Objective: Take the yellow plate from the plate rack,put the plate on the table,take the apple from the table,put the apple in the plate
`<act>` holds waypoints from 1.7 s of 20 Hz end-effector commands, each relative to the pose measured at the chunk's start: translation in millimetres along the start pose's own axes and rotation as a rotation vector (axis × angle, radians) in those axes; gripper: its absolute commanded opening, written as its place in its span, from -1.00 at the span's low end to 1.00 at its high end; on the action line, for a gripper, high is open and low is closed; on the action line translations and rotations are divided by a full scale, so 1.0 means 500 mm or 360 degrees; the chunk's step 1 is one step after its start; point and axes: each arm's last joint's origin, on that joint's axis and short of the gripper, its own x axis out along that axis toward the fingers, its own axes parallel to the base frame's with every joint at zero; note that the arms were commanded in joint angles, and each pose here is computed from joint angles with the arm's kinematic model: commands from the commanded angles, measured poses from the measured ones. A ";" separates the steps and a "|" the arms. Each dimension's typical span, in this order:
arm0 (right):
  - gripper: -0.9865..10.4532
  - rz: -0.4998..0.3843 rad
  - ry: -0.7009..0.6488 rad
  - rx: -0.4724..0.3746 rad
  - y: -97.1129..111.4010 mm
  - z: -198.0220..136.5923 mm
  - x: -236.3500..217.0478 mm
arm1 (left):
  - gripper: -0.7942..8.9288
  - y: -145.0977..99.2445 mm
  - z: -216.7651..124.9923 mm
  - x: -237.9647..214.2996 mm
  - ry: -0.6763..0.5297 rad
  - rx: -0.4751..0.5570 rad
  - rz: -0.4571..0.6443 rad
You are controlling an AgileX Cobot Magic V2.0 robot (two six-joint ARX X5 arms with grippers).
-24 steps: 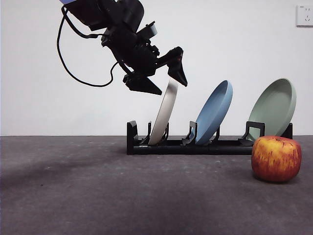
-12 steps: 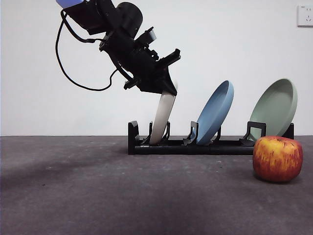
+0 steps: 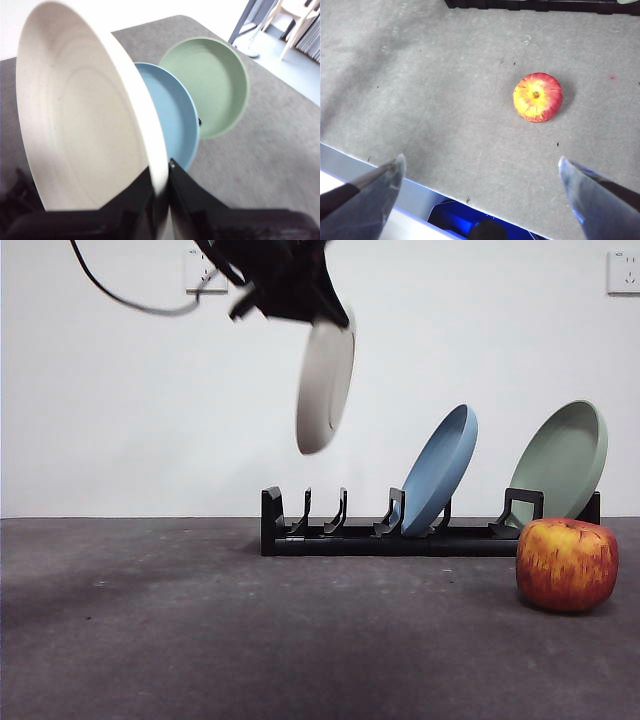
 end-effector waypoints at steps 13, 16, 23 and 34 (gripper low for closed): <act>0.27 0.0002 -0.0007 0.0010 0.001 0.001 -0.001 | -0.85 -0.284 -0.149 -0.069 0.0828 0.0887 0.0492; 0.27 0.0002 -0.0006 0.0010 0.001 0.001 -0.001 | -0.85 -0.306 -0.231 -0.028 0.0912 0.0979 0.0459; 0.27 0.0002 -0.0008 0.0009 0.001 0.002 -0.001 | -0.85 -0.343 -0.412 0.049 0.0993 0.1211 0.0517; 0.27 0.0002 -0.0007 0.0009 0.001 0.001 -0.001 | -0.84 -0.363 -0.547 0.132 0.1134 0.1364 0.0541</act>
